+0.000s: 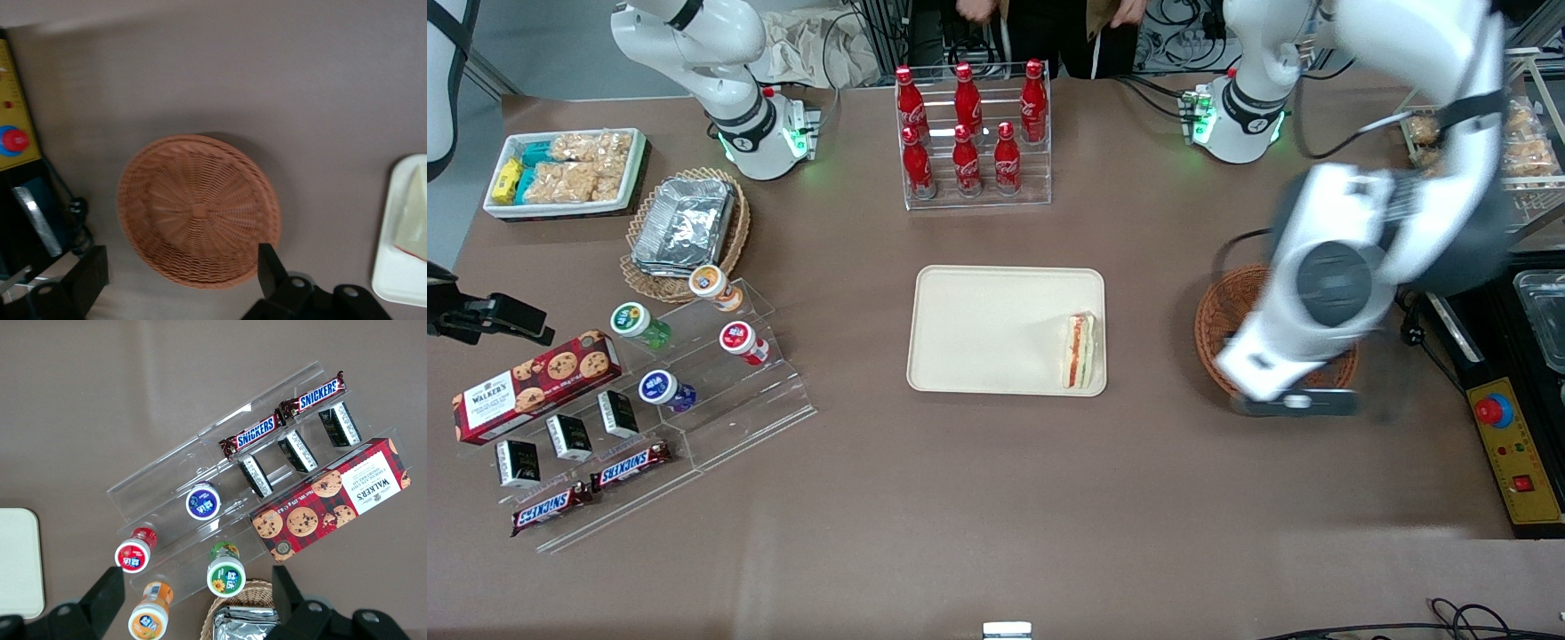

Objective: Place sandwich from basket to tray

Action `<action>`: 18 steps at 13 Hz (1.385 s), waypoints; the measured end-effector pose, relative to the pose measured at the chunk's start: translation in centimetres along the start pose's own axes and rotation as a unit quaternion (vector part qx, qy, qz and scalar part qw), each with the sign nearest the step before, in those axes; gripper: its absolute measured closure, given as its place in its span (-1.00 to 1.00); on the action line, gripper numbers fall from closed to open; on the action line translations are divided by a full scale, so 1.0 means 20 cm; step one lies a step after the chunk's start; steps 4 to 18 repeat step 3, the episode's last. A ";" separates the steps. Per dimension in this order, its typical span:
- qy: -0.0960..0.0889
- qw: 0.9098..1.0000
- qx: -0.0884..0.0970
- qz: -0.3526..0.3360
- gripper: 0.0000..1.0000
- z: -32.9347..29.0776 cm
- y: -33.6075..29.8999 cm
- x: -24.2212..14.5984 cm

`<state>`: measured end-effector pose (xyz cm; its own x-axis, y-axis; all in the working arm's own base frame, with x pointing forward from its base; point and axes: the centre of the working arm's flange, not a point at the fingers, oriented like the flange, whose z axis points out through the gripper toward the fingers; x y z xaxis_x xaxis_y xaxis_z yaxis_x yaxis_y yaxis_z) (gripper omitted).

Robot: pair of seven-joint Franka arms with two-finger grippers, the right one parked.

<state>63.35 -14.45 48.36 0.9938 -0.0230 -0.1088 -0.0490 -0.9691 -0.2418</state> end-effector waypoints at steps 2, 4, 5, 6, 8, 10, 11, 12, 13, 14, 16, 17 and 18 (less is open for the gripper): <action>0.020 0.999 -0.029 -0.031 -1.00 -0.13 -0.19 0.01; 0.032 0.998 -0.044 -0.038 -1.00 -0.22 -0.27 0.01; 0.032 0.998 -0.044 -0.038 -1.00 -0.22 -0.27 0.01; 0.032 0.998 -0.044 -0.038 -1.00 -0.22 -0.27 0.01; 0.032 0.998 -0.044 -0.038 -1.00 -0.22 -0.27 0.01; 0.032 0.998 -0.044 -0.038 -1.00 -0.22 -0.27 0.01; 0.032 0.998 -0.044 -0.038 -1.00 -0.22 -0.27 0.01; 0.032 0.998 -0.044 -0.038 -1.00 -0.22 -0.27 0.01; 0.032 0.998 -0.044 -0.038 -1.00 -0.22 -0.27 0.01; 0.032 0.998 -0.044 -0.038 -1.00 -0.22 -0.27 0.01; 0.032 0.998 -0.044 -0.038 -1.00 -0.22 -0.27 0.01; 0.032 0.998 -0.044 -0.038 -1.00 -0.22 -0.27 0.01; 0.032 0.998 -0.044 -0.038 -1.00 -0.22 -0.27 0.01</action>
